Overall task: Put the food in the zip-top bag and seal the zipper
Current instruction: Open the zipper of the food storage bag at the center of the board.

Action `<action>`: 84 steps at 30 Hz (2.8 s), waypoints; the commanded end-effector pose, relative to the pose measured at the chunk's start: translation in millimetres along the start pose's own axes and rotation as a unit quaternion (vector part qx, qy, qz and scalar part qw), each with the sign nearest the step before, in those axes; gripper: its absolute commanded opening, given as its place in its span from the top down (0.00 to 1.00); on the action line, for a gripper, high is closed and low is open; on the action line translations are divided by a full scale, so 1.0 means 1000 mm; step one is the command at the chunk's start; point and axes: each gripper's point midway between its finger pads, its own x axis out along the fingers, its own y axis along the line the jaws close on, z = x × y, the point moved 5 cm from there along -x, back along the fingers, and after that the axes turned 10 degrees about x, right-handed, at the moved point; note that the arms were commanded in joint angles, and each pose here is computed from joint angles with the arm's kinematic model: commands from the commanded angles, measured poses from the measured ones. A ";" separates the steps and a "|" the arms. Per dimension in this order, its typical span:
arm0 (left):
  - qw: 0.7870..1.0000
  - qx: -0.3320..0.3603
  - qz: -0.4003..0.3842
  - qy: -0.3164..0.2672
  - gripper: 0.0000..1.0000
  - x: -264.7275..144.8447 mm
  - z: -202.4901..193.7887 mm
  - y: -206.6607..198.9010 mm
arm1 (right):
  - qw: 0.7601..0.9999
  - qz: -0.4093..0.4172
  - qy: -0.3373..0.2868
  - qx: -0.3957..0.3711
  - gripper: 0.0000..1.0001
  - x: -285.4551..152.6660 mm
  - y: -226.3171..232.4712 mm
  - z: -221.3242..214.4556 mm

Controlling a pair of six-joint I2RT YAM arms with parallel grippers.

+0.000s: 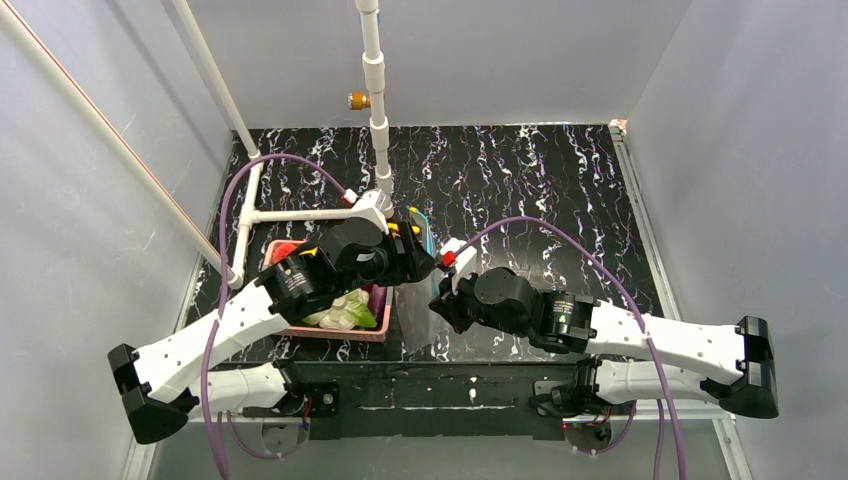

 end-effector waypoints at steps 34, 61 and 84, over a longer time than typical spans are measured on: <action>0.998 0.026 0.048 0.018 0.58 0.012 -0.002 0.008 | 0.999 0.019 -0.030 -0.015 0.99 -0.004 0.012 0.025; 0.998 0.034 0.035 0.032 0.74 0.022 0.000 -0.001 | 0.999 0.009 -0.006 -0.042 0.99 0.005 0.013 0.016; 0.995 -0.031 0.089 -0.031 1.00 0.026 -0.009 0.028 | 0.968 -0.084 0.051 0.229 0.02 -0.060 0.002 0.063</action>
